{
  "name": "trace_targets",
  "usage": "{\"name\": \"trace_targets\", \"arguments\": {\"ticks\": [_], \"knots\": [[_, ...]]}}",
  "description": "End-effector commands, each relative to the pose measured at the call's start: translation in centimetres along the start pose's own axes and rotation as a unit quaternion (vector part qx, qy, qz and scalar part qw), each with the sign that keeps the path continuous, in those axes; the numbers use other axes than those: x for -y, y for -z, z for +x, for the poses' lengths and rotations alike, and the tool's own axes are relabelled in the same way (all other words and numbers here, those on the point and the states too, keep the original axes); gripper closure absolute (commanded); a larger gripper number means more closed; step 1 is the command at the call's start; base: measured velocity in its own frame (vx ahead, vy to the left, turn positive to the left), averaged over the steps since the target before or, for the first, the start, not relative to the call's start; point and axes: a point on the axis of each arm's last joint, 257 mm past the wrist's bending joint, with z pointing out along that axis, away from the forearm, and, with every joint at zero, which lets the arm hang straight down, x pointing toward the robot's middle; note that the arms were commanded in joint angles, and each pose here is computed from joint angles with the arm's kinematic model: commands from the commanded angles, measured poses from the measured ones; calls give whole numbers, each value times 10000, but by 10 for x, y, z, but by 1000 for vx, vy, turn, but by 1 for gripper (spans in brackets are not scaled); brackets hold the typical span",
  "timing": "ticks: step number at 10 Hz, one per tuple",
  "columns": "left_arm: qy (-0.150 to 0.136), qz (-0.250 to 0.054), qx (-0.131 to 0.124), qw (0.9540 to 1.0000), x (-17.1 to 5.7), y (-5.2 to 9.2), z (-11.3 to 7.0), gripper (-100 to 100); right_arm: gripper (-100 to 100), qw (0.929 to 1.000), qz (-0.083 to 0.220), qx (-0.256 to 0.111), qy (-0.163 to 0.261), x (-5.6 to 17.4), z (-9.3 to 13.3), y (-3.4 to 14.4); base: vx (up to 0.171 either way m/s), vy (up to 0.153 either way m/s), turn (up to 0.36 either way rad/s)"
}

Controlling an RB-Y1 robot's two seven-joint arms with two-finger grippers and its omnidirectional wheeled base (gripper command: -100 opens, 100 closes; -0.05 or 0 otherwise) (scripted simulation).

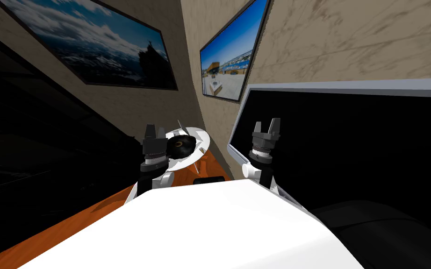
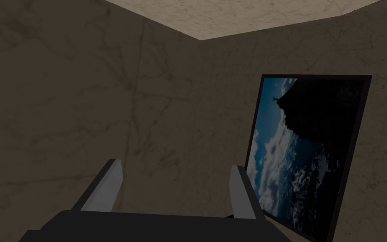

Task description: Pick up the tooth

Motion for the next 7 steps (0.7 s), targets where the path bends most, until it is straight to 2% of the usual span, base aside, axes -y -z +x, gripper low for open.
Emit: {"name": "trace_targets", "arguments": {"ticks": [1, 4, 7], "knots": [[41, -147, -216, 9996, -14, -2, 13, -100, 0, 10000, 0, 0, 0, 0, 0, 0, -41, 5, -84], [111, -451, -491, 9977, -40, -3, 33, -100, 0, 10000, 0, 0, 0, 0, 0, 0, -74, 24, -87], [185, -909, -818, 9923, -79, -2, 60, -100, 0, 10000, 0, 0, 0, 0, 0, 0, -81, 26, -99]]}}
